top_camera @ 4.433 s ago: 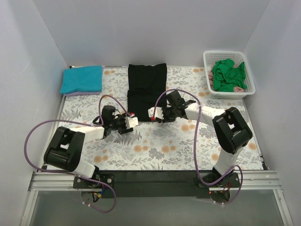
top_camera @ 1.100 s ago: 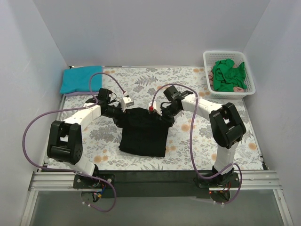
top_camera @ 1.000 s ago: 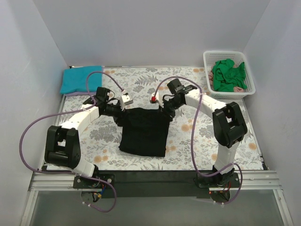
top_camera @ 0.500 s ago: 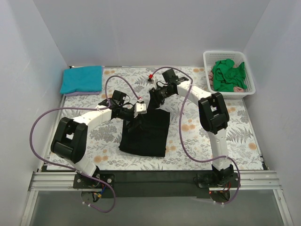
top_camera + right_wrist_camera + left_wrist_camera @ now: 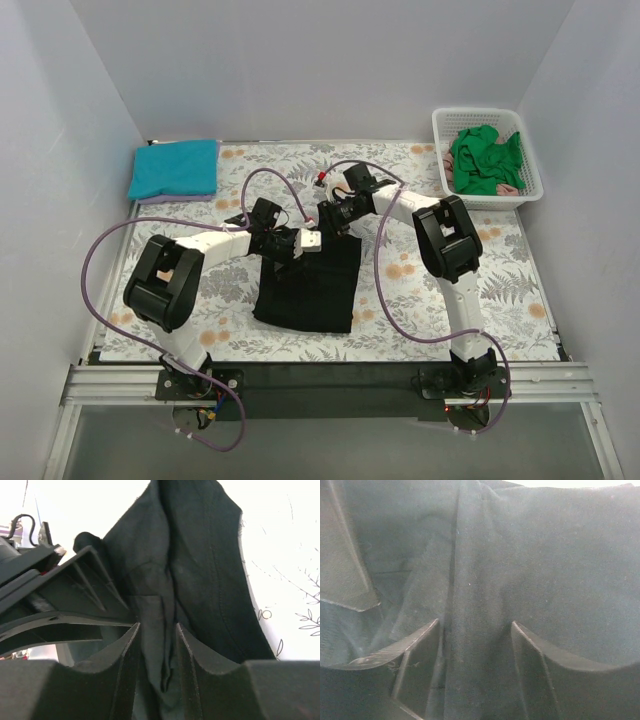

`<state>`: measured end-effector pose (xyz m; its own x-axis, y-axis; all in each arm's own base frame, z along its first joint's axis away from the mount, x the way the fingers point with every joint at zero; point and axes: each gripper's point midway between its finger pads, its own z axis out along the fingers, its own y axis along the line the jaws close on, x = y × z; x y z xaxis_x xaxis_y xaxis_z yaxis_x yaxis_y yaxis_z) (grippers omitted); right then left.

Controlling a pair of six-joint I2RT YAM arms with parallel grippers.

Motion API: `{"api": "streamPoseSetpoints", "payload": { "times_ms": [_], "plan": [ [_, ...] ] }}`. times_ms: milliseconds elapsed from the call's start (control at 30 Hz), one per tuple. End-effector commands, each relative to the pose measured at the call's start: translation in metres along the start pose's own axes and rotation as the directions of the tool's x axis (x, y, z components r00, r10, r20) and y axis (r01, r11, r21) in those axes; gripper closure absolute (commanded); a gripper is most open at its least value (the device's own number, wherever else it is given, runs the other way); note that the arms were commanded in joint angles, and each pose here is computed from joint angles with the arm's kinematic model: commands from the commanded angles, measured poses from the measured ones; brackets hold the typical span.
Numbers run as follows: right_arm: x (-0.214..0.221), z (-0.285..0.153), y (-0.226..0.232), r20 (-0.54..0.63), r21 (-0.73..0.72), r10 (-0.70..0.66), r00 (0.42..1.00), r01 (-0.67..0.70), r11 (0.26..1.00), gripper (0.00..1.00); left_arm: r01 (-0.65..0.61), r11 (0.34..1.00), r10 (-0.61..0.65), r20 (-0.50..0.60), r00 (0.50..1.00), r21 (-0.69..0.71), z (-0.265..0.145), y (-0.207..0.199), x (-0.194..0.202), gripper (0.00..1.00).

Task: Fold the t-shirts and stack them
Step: Fold the tshirt

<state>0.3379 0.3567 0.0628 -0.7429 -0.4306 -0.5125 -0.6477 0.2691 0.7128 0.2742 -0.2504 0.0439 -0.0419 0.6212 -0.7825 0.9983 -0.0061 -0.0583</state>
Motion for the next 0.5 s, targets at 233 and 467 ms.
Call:
{"api": "streamPoseSetpoints", "payload": {
  "times_ms": [233, 467],
  "plan": [
    [0.027, 0.017, -0.019, -0.030, -0.001, 0.079, 0.996, -0.079, 0.997, 0.61, -0.055, 0.998, 0.055, 0.039, 0.998, -0.019, -0.007, 0.000, -0.025, 0.85],
    [0.032, 0.017, -0.018, -0.038, -0.008, 0.076, 0.996, -0.076, 0.997, 0.63, -0.193, 0.970, 0.208, 0.091, 0.974, -0.147, -0.037, 0.002, -0.071, 1.00]
  ]
}}
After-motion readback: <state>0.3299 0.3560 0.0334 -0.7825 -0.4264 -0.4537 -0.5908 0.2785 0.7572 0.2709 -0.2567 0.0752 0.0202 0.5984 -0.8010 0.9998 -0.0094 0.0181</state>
